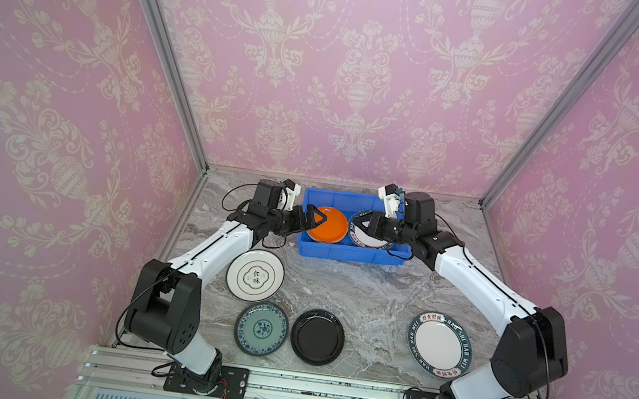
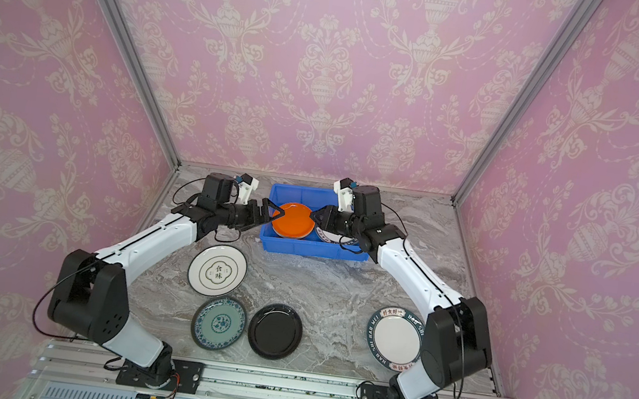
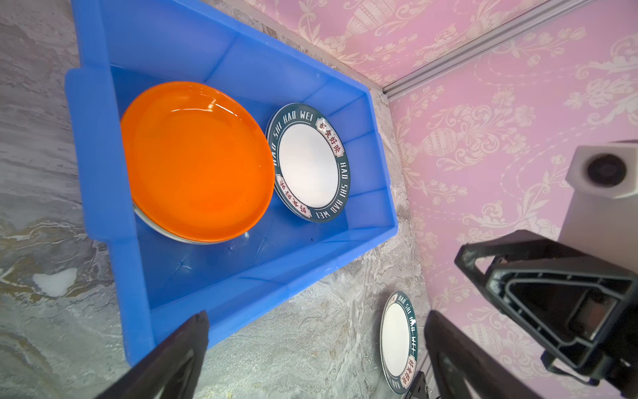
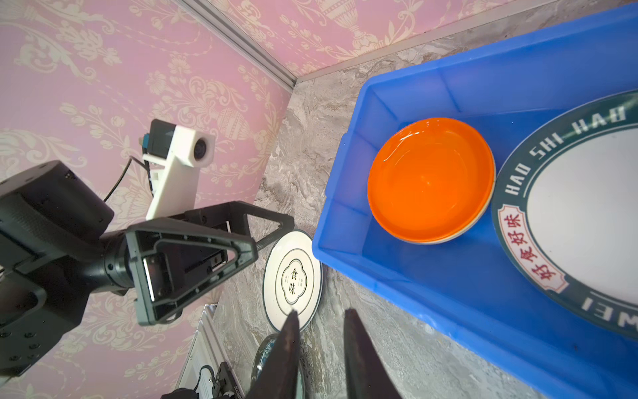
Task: Place the plates into the plastic bin on the countertop
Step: 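Open the right gripper and raise it out of the bin, then lower the right gripper to the black plate's rim and close it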
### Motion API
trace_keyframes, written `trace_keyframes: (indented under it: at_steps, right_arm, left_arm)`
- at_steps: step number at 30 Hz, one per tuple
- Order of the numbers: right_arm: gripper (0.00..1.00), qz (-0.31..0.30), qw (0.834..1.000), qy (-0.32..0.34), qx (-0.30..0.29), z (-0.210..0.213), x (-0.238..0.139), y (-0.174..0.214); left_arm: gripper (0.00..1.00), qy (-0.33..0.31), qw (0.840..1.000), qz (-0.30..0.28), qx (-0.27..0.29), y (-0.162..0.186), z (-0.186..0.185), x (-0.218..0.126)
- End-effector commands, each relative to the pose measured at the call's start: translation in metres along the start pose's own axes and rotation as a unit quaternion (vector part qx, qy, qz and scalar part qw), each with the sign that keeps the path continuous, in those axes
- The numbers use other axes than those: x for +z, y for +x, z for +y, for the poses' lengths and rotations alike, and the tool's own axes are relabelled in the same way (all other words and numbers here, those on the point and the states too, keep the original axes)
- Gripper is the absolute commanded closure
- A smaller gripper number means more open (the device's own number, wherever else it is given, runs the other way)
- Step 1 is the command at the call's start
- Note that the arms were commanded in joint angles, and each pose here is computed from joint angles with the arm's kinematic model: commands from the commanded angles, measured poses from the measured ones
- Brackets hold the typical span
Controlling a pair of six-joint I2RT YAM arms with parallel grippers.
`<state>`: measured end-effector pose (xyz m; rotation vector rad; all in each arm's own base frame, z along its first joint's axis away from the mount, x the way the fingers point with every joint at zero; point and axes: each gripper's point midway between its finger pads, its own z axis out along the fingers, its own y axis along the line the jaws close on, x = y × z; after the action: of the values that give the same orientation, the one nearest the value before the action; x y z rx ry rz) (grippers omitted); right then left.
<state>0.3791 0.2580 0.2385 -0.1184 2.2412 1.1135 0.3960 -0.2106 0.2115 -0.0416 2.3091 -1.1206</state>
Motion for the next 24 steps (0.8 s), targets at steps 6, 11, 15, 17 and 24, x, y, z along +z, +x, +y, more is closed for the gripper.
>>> trace_keyframes:
  at_steps: [6,11,15,17,24]
  right_arm:
    - [0.67,0.074,0.997,-0.005,0.012,-0.011,-0.036,0.104]
    - [0.66,0.106,0.994,0.012,0.021,-0.024,-0.041,0.141]
    - [0.67,0.136,0.990,0.014,0.040,-0.028,-0.037,0.167]
    - [0.67,0.160,0.986,0.016,0.038,-0.028,-0.033,0.183]
    - [0.67,0.237,0.970,0.010,0.047,-0.029,-0.009,0.239]
  left_arm:
    - [0.01,0.030,0.995,0.061,0.079,0.067,-0.025,-0.005]
    - [0.01,0.042,0.989,0.097,0.106,0.105,-0.030,-0.010]
    - [0.01,0.040,0.986,0.110,0.115,0.118,-0.032,-0.010]
    - [0.01,0.038,0.986,0.115,0.113,0.123,-0.030,-0.009]
    - [0.01,0.034,0.985,0.129,0.110,0.138,-0.022,-0.006]
